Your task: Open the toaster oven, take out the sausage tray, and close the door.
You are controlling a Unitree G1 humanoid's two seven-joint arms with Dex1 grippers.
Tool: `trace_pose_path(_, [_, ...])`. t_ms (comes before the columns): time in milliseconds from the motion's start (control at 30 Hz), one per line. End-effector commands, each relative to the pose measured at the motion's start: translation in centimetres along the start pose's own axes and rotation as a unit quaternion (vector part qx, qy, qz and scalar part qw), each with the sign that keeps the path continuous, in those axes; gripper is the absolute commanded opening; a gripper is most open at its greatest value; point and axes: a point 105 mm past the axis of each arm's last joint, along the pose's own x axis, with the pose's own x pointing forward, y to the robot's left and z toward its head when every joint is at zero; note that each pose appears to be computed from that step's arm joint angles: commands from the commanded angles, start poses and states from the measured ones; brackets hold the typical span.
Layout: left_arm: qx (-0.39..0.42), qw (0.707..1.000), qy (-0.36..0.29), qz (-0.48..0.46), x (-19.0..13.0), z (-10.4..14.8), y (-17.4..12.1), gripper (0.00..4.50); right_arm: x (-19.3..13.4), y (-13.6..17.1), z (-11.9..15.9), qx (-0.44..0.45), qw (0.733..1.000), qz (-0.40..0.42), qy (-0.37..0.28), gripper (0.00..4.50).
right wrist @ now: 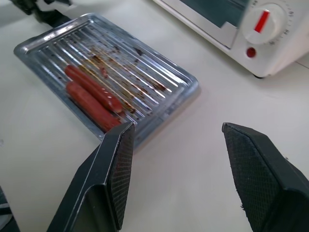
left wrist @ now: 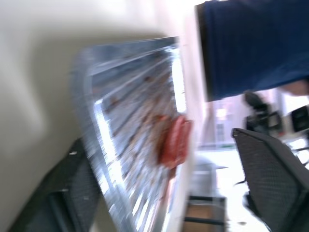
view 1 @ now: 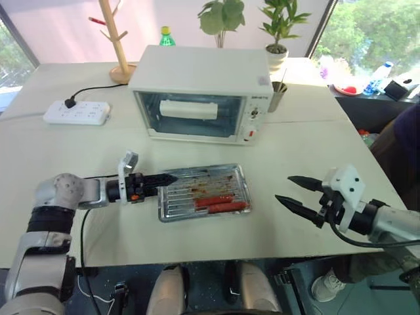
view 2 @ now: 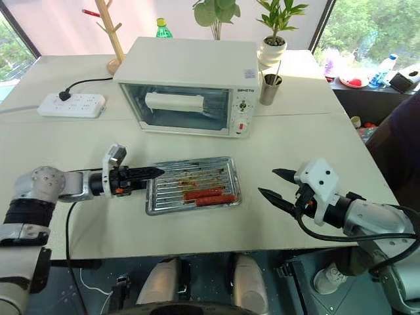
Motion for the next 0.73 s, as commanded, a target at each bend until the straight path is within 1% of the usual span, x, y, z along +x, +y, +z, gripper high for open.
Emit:
trace_pose_path(33, [0.070, 0.989, -0.010, 0.128, -4.9, 0.1, 2.6, 4.18, 0.3, -0.5, 0.4, -0.015, 1.000, 0.003, -0.012, 2.96])
trace_pose_path(133, [0.165, 0.972, 0.000, 0.167, -7.7, 0.2, 2.2, 4.18, 0.5, -0.8, 0.3, -0.018, 1.000, 0.018, -0.009, 2.96])
trace_pose_path(200, [0.250, 0.950, 0.022, 0.188, -9.3, 0.4, 1.5, 4.18, 0.6, -0.8, 0.4, -0.019, 0.999, 0.040, -0.005, 2.96])
trace_pose_path(233, [0.293, 0.937, 0.031, 0.187, -10.0, 0.7, 0.6, 4.18, 0.6, -0.8, 0.4, -0.020, 0.998, 0.055, -0.001, 2.96])
trace_pose_path(300, [0.372, 0.910, 0.039, 0.177, -10.8, 1.9, -2.1, 4.18, 0.4, -0.6, 0.9, -0.019, 0.995, 0.102, 0.007, 2.96])
trace_pose_path(367, [0.422, 0.891, 0.044, 0.161, -10.9, 2.5, -4.4, 4.18, 0.1, -0.4, 1.5, -0.018, 0.990, 0.141, 0.012, 2.96])
trace_pose_path(467, [0.473, 0.868, 0.059, 0.139, -10.6, 2.8, -6.8, 4.18, -0.3, -0.6, 2.4, -0.023, 0.983, 0.180, 0.016, 2.96])
trace_pose_path(533, [0.491, 0.859, 0.069, 0.126, -10.3, 2.8, -7.9, 4.18, -0.4, -0.8, 3.0, -0.032, 0.980, 0.194, 0.018, 2.96])
trace_pose_path(633, [0.503, 0.853, 0.077, 0.114, -10.0, 2.6, -8.6, 4.18, -0.4, -1.2, 3.6, -0.036, 0.979, 0.202, 0.016, 2.96])
trace_pose_path(733, [0.519, 0.844, 0.090, 0.105, -9.7, 2.3, -8.7, 4.18, -0.4, -1.3, 3.6, -0.036, 0.978, 0.205, 0.016, 2.96])
